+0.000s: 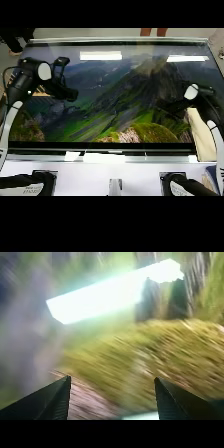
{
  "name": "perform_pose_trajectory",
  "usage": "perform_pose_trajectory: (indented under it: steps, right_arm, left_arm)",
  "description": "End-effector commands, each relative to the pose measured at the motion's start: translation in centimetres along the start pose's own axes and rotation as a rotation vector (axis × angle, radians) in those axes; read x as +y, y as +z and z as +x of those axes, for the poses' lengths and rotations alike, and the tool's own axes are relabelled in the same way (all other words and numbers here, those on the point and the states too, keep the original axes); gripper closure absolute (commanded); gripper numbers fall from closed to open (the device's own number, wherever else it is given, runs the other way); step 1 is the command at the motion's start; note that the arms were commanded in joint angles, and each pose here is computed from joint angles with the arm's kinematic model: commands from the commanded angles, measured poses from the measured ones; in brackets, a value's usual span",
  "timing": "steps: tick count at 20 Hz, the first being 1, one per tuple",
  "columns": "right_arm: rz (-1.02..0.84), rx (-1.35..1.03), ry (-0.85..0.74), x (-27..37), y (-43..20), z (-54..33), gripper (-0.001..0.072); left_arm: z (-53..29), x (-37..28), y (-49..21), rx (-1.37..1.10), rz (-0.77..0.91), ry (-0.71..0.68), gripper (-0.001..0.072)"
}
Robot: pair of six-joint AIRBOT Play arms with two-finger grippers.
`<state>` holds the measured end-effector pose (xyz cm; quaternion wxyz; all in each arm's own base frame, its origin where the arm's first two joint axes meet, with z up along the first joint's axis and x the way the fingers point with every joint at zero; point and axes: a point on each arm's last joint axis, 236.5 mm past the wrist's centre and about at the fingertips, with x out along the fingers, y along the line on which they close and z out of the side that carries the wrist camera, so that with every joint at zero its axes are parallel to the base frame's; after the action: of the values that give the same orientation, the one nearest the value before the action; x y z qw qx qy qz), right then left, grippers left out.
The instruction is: Fold the shirts.
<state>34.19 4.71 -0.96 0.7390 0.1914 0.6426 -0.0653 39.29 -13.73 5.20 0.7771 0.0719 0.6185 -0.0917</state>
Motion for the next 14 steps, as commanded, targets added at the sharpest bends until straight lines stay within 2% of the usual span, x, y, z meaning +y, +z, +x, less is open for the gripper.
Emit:
perform_pose_trajectory:
  steps: [1,14]
  right_arm:
    - [-0.082,0.100,-0.127,-0.86,-2.58,1.38,0.0162]
    - [-0.085,0.102,-0.130,-0.94,-2.63,1.34,0.0163]
  left_arm:
    - [3.07,-1.03,-0.50,0.025,-0.060,-0.007,0.0131]
    - [3.64,-0.93,-0.77,0.041,-0.060,-0.005,0.0130]
